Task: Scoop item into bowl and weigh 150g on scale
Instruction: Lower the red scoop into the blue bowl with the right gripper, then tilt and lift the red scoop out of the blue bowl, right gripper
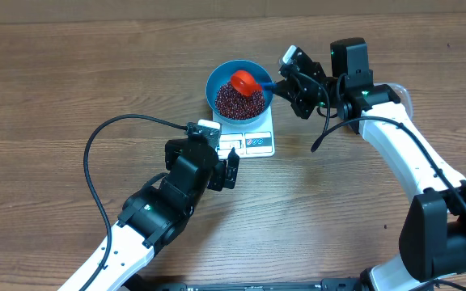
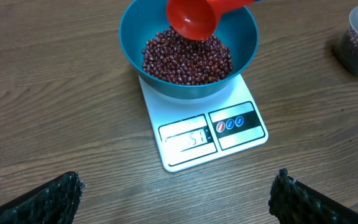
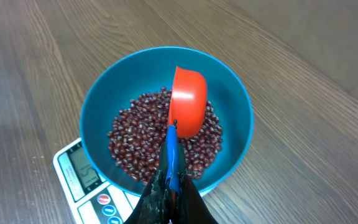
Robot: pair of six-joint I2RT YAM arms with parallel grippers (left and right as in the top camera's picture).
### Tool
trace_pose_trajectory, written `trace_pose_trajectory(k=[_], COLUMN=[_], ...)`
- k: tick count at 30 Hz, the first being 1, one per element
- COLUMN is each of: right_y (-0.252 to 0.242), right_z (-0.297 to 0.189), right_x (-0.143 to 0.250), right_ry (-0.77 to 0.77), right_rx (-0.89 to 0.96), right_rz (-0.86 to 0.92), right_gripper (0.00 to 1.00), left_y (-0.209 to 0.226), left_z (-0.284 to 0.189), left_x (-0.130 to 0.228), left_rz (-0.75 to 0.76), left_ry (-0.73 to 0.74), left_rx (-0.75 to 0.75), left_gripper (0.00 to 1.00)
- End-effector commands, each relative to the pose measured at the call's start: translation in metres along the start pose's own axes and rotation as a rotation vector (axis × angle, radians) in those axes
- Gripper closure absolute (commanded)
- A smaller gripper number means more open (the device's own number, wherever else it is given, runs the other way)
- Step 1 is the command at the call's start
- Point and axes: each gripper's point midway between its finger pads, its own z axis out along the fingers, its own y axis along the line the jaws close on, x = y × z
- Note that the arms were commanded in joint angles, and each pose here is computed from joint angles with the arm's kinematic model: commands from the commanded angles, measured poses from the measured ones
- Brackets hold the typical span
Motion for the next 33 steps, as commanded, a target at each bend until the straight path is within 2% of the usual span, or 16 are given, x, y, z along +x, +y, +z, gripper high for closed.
trace_pose_trajectory(k=[1,33], right_y=[-0.011,0.016], right_z=[-0.013,-0.004], right_x=[-0.016,0.012], right_ry=[-0.015,0.067], right_rx=[0.069,-0.033], right_rz=[-0.034,0.036], right_gripper=[0.96,0.96], left_y=[0.001,0.001], left_z=[-0.003,-0.003], left_x=[-0.011,-0.011], left_rz=[-0.027,-0.027], left_ry=[-0.026,-0.026], left_rx=[-0.007,-0.007], left_gripper=[0.01,0.01])
